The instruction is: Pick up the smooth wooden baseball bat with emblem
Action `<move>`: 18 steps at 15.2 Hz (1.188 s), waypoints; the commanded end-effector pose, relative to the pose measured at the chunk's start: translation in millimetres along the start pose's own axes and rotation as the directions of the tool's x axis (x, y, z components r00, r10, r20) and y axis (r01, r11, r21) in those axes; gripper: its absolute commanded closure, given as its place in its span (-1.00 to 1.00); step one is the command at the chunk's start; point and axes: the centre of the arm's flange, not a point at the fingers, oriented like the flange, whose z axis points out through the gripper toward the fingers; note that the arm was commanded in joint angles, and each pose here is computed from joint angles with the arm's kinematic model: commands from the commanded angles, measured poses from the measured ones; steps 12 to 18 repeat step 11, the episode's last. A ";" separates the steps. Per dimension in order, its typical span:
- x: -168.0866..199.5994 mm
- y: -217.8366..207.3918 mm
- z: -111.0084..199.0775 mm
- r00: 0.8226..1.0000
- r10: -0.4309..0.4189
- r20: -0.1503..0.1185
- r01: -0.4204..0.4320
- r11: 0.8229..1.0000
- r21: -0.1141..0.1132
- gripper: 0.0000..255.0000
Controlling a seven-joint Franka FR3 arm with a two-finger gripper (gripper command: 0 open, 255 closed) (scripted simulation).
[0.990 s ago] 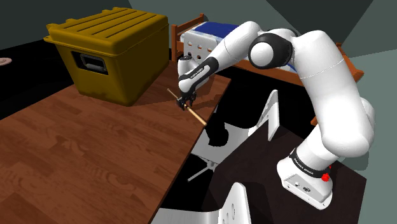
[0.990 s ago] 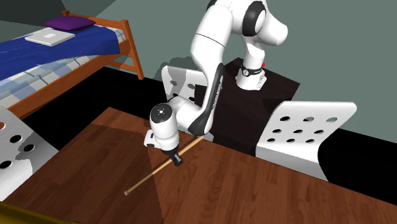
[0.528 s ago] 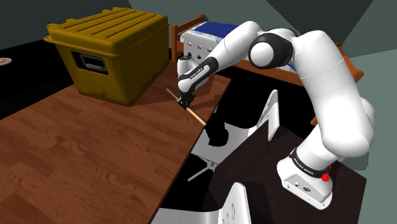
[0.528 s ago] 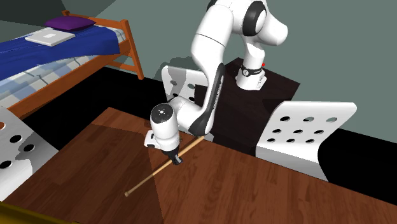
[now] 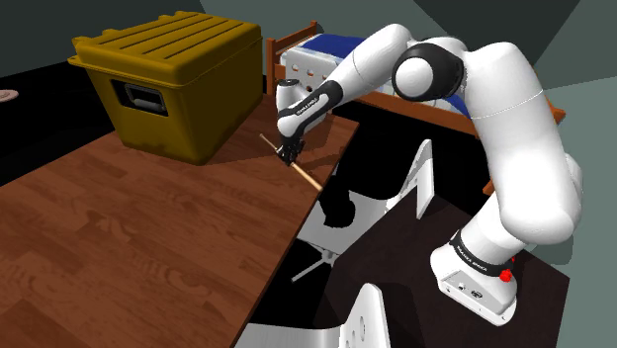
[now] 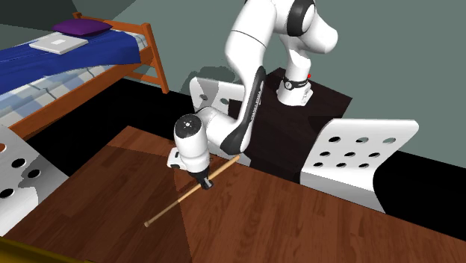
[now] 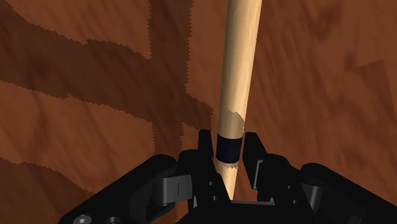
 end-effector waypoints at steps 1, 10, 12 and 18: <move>0.0 1.3 -10.3 1.000 0.000 0.000 0.000 1.000 0.000 1.00; -1.2 3.9 -53.2 1.000 0.000 0.000 0.000 1.000 0.000 1.00; -1.2 3.9 -53.2 1.000 0.000 0.000 0.000 1.000 0.000 1.00; -1.2 3.9 -53.2 1.000 0.000 0.000 0.000 1.000 0.000 1.00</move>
